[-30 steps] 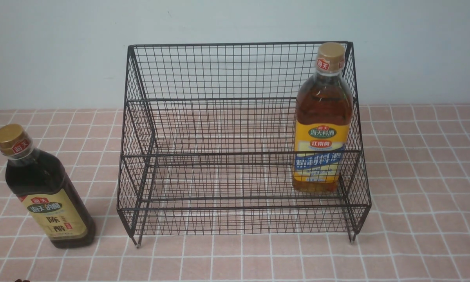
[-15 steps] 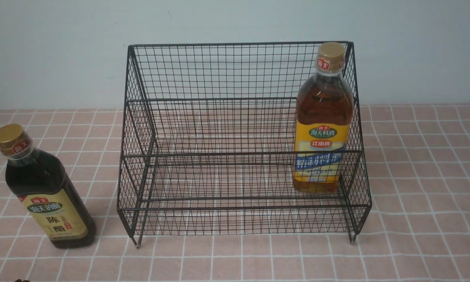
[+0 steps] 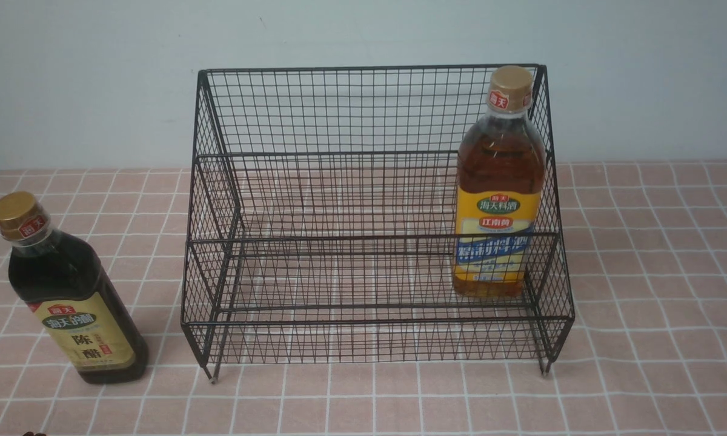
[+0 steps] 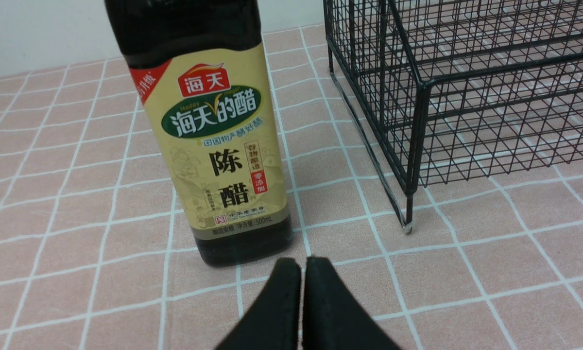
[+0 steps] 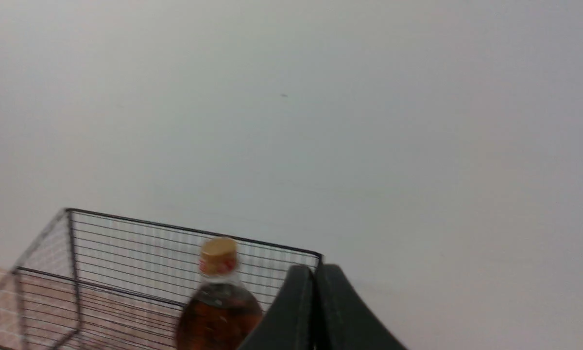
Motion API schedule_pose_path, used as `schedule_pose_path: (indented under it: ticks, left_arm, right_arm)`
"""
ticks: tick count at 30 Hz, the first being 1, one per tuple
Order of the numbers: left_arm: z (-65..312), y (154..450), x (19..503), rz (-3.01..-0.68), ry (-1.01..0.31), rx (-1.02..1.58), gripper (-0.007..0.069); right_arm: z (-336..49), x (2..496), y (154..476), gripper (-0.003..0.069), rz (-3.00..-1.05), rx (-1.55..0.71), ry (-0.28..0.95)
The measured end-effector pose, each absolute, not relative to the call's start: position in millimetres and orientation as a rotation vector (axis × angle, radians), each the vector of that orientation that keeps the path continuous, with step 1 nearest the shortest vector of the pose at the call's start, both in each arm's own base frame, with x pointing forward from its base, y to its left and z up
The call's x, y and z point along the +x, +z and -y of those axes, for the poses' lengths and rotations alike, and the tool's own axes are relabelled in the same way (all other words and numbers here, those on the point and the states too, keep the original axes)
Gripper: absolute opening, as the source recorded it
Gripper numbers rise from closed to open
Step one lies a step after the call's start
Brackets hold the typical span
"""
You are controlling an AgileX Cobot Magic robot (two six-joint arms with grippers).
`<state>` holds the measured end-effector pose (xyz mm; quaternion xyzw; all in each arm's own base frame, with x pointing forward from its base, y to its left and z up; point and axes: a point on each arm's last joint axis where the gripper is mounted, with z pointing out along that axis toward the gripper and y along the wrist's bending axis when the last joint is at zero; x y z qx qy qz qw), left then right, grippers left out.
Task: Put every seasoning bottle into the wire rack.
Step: Use the left arm to grab the condiment bottle closest to it
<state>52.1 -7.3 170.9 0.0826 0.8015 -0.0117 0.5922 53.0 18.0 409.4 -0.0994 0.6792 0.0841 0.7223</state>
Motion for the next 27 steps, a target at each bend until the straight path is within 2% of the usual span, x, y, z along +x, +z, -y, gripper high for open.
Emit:
schedule_pose_path:
  ticks: [1,2,6,9,11,12,13,16,18,27]
  left_arm:
    - [7.3,170.9,52.1,-1.864,-0.027,0.192,-0.0007]
    - [7.3,170.9,52.1,-1.864,-0.027,0.192,-0.0007]
    - [7.3,170.9,52.1,-1.864,-0.027,0.192,-0.0007]
    - [7.3,170.9,52.1,-1.864,-0.027,0.192,-0.0007]
    - [7.3,170.9,52.1,-1.864,-0.027,0.192,-0.0007]
    - [7.3,170.9,52.1,-1.864,-0.027,0.192,-0.0007]
    - [7.3,170.9,52.1,-1.864,-0.027,0.192,-0.0007]
    - [7.3,170.9,52.1,-1.864,-0.027,0.192,-0.0007]
    - [7.3,170.8,52.1,-1.865,-0.027,0.192,-0.0007]
    - [7.3,171.1,52.0,-1.863,-0.027,0.192,-0.0007]
  right_arm:
    - [-17.7,54.9,404.0,-0.0013,-1.505,-0.215,0.176]
    - [-14.3,57.8,382.1,-0.0013,-1.515,-0.189,0.109]
    - [-6.4,62.8,318.6,-0.0013,-1.593,-0.114,-0.005]
    - [-3.7,62.1,286.4,-0.0013,-1.643,-0.091,-0.044]
    - [-1.7,61.4,249.8,-0.0013,-1.707,-0.092,-0.082]
    - [-1.4,61.0,243.9,-0.0013,-1.717,-0.094,-0.09]
    - [-0.4,58.6,218.8,-0.0013,-1.751,-0.115,-0.125]
    - [-0.2,55.9,189.1,-0.0013,-1.788,-0.128,-0.136]
    - [-0.4,54.9,180.9,-0.0013,-1.791,-0.121,-0.129]
    - [-0.7,54.5,181.8,-0.0013,-1.775,-0.069,-0.084]
